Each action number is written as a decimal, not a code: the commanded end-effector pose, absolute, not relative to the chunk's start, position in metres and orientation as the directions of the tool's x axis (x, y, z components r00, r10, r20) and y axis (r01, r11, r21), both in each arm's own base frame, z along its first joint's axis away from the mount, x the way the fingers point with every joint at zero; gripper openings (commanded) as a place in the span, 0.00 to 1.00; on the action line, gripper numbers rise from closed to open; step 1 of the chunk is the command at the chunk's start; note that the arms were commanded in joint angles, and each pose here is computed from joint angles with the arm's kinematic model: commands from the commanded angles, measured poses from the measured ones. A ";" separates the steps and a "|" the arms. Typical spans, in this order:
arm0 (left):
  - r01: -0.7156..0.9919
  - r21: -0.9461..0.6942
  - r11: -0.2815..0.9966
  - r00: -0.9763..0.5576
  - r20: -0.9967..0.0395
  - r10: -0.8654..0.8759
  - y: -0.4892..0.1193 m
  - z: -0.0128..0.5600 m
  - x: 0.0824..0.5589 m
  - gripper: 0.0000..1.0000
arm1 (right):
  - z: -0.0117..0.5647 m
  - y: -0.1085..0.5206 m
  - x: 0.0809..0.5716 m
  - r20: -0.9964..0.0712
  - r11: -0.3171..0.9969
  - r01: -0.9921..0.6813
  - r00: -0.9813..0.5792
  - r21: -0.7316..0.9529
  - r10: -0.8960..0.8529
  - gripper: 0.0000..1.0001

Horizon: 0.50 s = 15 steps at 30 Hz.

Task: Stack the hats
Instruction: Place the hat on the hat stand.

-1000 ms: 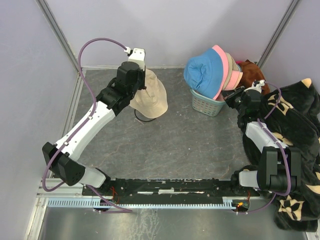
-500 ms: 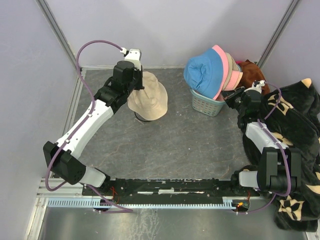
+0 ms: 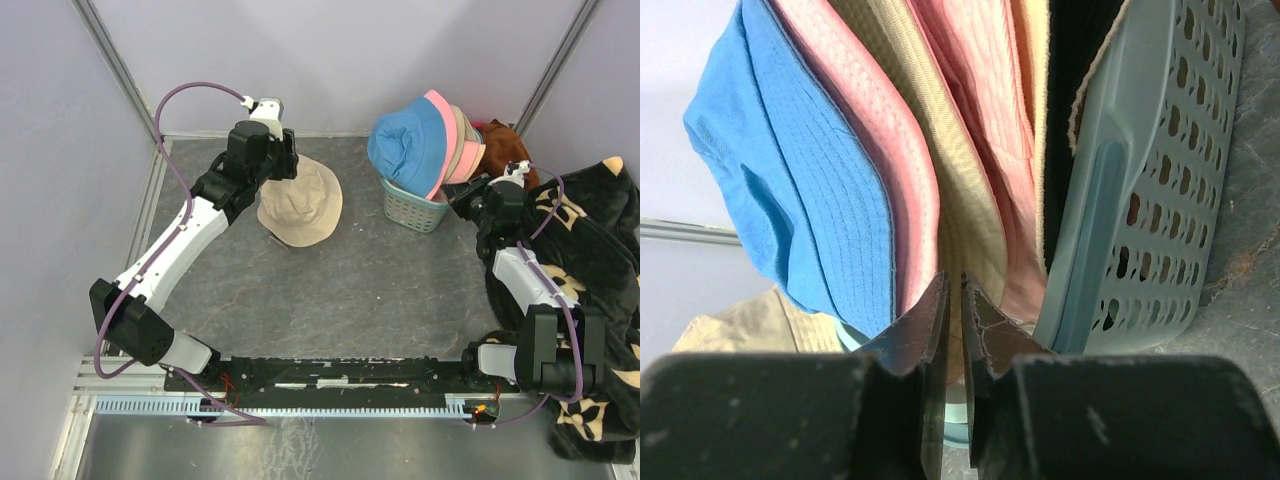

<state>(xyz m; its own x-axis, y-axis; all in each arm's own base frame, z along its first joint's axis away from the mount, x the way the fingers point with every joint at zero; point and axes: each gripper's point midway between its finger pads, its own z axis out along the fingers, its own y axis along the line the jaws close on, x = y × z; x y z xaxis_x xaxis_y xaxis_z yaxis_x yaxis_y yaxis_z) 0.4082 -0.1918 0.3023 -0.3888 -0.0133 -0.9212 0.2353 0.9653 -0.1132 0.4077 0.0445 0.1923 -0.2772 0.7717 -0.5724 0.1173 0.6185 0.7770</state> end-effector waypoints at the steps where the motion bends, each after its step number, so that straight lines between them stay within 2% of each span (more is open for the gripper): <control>1: 0.255 -0.178 0.950 -0.311 -0.946 -0.094 -0.195 0.339 0.410 0.60 | 0.209 0.043 0.406 -0.603 0.637 0.083 -0.248 0.767 0.758 0.17; 12: 0.307 -0.177 0.935 -0.296 -0.951 -0.083 -0.207 0.352 0.417 0.62 | 0.229 0.044 0.401 -0.634 0.660 0.048 -0.237 0.749 0.736 0.28; 15: 0.321 -0.170 0.932 -0.312 -0.948 -0.065 -0.215 0.347 0.424 0.62 | 0.235 0.041 0.397 -0.648 0.673 0.052 -0.225 0.738 0.728 0.35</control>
